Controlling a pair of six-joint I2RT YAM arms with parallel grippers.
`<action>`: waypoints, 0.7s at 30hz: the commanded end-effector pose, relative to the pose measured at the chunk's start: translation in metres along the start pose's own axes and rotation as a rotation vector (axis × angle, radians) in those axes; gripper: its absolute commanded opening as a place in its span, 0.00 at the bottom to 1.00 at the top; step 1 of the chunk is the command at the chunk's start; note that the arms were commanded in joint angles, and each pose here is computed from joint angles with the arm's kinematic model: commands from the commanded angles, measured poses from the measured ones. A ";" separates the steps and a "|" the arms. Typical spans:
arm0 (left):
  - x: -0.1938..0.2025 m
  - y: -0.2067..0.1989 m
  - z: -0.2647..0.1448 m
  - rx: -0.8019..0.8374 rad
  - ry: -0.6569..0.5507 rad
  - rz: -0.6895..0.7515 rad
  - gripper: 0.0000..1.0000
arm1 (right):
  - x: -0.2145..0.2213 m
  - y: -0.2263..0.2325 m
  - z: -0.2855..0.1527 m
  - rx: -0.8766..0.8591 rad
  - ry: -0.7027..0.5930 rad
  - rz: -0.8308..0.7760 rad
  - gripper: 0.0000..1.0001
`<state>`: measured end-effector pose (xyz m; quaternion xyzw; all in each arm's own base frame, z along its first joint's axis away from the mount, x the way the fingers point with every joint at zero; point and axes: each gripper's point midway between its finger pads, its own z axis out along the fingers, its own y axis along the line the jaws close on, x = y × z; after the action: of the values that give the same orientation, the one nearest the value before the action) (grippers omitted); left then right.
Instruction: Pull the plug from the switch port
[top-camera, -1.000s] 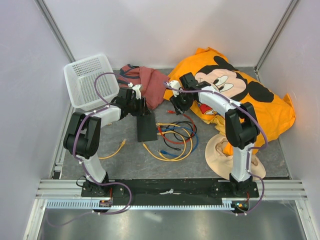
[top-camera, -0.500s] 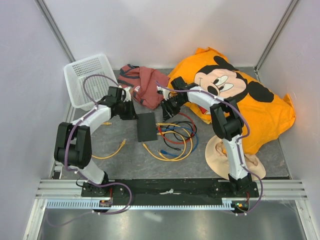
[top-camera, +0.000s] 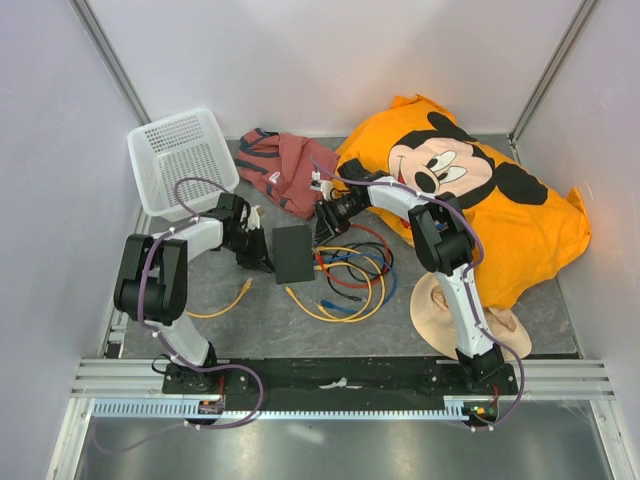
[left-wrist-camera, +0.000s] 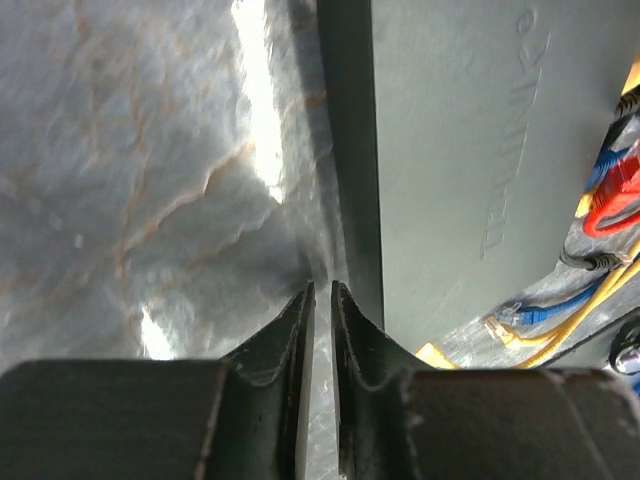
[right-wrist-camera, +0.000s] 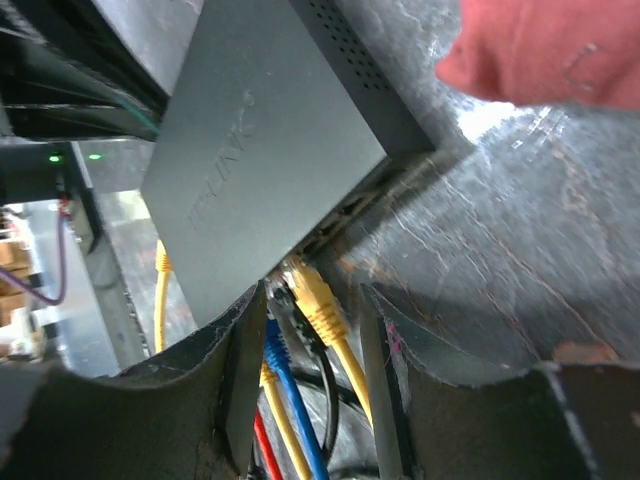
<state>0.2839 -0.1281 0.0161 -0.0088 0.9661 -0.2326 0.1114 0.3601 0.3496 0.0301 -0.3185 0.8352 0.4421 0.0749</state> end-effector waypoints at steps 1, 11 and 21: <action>-0.041 -0.007 0.011 0.038 -0.030 0.118 0.19 | 0.001 -0.003 0.013 -0.046 0.005 0.021 0.50; -0.147 -0.031 0.014 0.072 -0.178 0.225 0.20 | 0.002 0.002 -0.001 -0.061 -0.007 0.055 0.58; -0.136 -0.074 -0.028 0.238 -0.235 0.320 0.22 | 0.010 -0.040 -0.012 -0.015 -0.050 0.193 0.58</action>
<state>0.4190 -0.1496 0.0486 0.0706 0.9421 -0.2506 0.2113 0.3677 0.3353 0.0333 -0.2421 0.8374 0.4880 0.0447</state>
